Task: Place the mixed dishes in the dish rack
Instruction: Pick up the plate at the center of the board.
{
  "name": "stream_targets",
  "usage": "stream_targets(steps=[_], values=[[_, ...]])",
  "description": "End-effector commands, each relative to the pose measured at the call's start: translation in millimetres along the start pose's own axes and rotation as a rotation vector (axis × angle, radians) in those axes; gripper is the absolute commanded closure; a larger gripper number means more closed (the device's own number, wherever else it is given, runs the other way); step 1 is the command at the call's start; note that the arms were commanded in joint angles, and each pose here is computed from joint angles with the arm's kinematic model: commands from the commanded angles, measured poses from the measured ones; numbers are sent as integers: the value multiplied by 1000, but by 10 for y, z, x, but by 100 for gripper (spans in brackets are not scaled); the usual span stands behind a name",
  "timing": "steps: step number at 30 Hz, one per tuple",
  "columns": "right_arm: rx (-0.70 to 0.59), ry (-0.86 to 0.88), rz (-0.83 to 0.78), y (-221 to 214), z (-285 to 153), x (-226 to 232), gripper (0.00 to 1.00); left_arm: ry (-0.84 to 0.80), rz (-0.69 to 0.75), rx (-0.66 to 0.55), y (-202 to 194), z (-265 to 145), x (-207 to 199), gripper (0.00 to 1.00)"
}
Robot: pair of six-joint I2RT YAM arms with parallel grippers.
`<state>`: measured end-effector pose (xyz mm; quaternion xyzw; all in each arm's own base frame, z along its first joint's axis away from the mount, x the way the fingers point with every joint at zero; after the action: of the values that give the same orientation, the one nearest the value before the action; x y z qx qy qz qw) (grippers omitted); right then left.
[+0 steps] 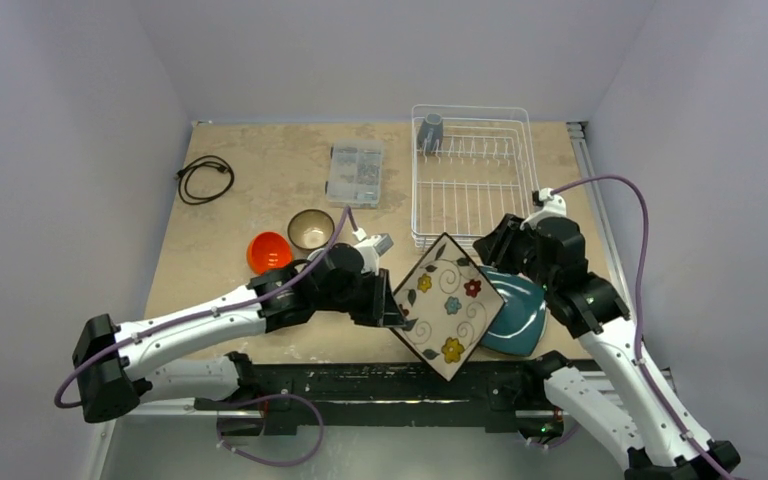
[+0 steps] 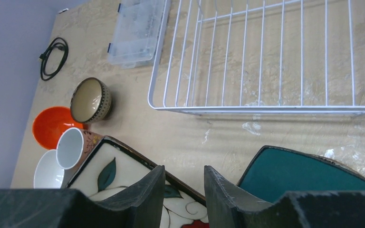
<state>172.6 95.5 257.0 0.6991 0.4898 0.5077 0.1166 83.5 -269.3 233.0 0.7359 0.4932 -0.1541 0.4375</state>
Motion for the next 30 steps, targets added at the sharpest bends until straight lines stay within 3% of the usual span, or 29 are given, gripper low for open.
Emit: stream_targets(steps=[1,7,11,18,23,30], values=[[-50,63,-90,263,-151,221,64,-261,137,-301,660,-568,-416,100],[-144,-24,-141,540,-311,279,58,-231,209,-350,1105,-1030,-244,100],[-148,11,-125,563,-312,340,48,-257,257,-367,1392,-1291,-186,100],[51,324,-46,194,8,511,32,-325,341,-445,1784,-1594,-205,100],[44,572,-16,108,57,659,26,-359,386,-453,1859,-1588,-148,100],[50,675,-24,87,104,726,19,-414,385,-455,1785,-1476,47,100]])
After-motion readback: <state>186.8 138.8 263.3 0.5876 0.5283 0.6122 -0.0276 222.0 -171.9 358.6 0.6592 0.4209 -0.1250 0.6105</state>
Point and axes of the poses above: each gripper's point midway between its finger pads, its own z axis out along the fingers, its own x axis along the line the jaws close on, y = z × x, the point moved 8 cm from there along -z, back along the fingers, and after that the axes turned 9 degrees about z, right-handed, at the moved point
